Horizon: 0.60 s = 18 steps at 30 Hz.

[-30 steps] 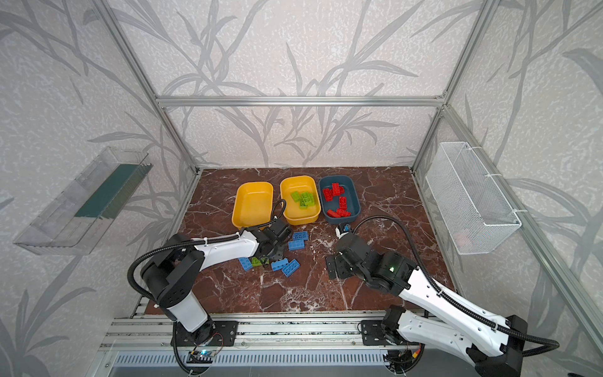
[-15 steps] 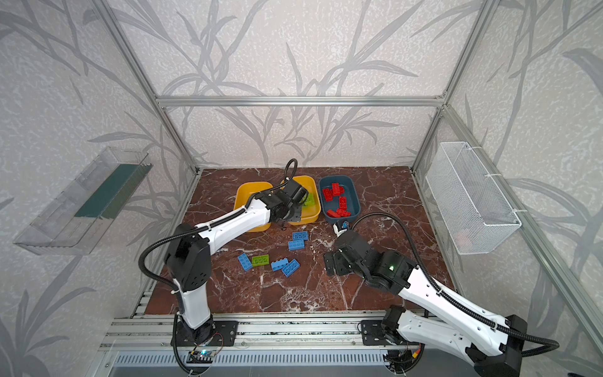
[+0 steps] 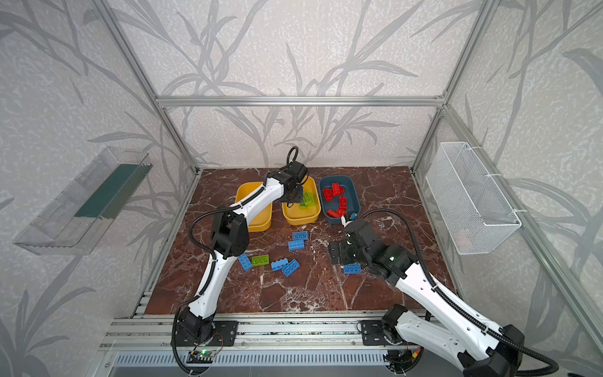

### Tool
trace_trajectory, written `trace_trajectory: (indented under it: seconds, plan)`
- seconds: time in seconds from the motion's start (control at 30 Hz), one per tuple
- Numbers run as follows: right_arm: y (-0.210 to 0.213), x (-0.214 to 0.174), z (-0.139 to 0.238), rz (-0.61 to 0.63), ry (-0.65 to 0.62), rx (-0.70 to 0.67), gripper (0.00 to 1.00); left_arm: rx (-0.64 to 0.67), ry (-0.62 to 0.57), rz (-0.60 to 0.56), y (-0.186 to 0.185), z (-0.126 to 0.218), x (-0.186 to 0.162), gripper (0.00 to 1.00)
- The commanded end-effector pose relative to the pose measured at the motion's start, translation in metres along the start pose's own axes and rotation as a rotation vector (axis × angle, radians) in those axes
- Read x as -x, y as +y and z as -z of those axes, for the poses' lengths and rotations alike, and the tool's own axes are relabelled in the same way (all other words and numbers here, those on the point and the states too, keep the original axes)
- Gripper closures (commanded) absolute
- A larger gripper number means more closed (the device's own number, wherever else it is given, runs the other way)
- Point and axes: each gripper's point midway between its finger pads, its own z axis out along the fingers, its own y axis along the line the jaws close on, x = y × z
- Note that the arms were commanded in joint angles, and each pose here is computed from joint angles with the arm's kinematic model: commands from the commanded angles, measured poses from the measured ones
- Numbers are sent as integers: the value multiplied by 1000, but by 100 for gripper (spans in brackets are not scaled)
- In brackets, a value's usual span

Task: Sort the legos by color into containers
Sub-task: 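Carry the small green brick with the left gripper into the yellow tub, then move the left gripper to the last green brick and grasp it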

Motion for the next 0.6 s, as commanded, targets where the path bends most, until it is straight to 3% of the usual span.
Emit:
trace_trajectory:
  seconds: [0.0, 0.2, 0.3, 0.57]
  plan:
    - [6, 5, -6, 26, 3, 37, 1, -19, 19, -29, -5, 18, -1, 30]
    - [13, 12, -5, 23, -11, 68, 1, -5, -37, 25, 11, 54, -1, 26]
    - [16, 13, 0, 9, -29, 91, 1, -21, -69, 63, 27, 77, -18, 25]
    - [27, -2, 6, 41, 0, 87, 1, -28, -55, 150, 84, 116, -108, 25]
